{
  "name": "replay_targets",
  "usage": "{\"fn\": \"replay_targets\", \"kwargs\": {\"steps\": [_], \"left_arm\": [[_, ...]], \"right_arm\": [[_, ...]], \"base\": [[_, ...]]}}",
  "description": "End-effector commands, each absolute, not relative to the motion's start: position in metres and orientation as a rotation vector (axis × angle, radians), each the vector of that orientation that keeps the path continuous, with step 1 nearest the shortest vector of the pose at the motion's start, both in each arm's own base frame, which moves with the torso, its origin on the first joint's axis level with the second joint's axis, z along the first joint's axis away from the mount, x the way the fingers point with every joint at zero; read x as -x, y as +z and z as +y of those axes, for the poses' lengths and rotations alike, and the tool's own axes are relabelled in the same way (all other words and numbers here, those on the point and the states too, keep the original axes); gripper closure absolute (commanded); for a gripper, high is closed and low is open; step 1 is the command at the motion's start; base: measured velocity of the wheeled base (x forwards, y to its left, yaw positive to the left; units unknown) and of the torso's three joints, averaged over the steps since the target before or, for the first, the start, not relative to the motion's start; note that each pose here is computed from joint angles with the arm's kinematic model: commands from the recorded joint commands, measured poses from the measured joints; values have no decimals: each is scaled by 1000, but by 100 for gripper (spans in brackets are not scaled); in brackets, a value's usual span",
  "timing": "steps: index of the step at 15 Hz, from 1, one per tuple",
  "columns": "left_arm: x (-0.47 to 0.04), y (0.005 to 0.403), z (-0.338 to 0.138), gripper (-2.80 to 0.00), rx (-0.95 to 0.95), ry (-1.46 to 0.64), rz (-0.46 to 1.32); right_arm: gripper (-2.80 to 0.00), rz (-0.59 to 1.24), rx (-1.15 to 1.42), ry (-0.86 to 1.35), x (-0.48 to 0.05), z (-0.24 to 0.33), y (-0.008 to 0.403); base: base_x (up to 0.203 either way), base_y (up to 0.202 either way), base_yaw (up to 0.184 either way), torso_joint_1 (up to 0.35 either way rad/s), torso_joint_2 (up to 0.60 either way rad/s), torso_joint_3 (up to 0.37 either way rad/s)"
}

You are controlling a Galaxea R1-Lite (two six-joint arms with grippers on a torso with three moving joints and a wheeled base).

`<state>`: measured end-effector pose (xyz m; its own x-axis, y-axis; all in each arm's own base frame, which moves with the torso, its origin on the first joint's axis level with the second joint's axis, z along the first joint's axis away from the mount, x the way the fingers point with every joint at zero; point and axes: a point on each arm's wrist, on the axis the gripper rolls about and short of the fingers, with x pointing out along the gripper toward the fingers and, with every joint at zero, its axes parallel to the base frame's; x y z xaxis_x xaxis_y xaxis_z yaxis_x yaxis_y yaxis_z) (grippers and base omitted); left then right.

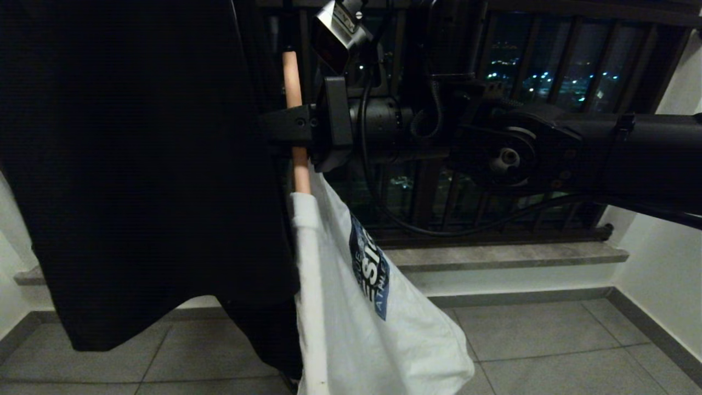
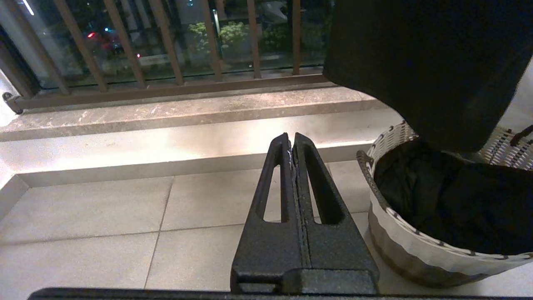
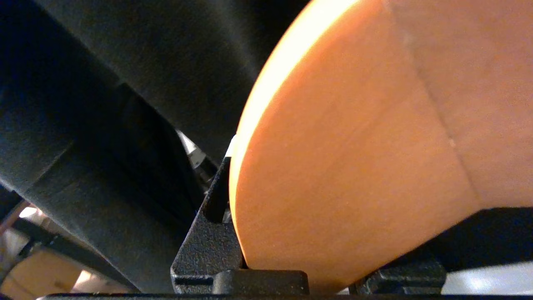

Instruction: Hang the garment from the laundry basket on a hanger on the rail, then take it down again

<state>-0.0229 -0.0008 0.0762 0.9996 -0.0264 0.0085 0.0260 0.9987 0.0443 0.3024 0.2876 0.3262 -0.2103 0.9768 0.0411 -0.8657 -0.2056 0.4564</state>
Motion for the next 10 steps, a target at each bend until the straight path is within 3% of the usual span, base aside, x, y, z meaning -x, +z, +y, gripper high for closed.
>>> {"fn": "replay_targets", "kwargs": {"steps": [1, 10], "left_arm": [[23, 75, -1, 0, -45, -26, -7], [23, 75, -1, 0, -45, -26, -7]], "right_arm": [[0, 380, -374, 1769, -297, 287, 332], [0, 288, -359, 1813, -268, 284, 362]], "base": [[0, 0, 0, 0, 0, 0], [0, 0, 0, 0, 0, 0]]}}
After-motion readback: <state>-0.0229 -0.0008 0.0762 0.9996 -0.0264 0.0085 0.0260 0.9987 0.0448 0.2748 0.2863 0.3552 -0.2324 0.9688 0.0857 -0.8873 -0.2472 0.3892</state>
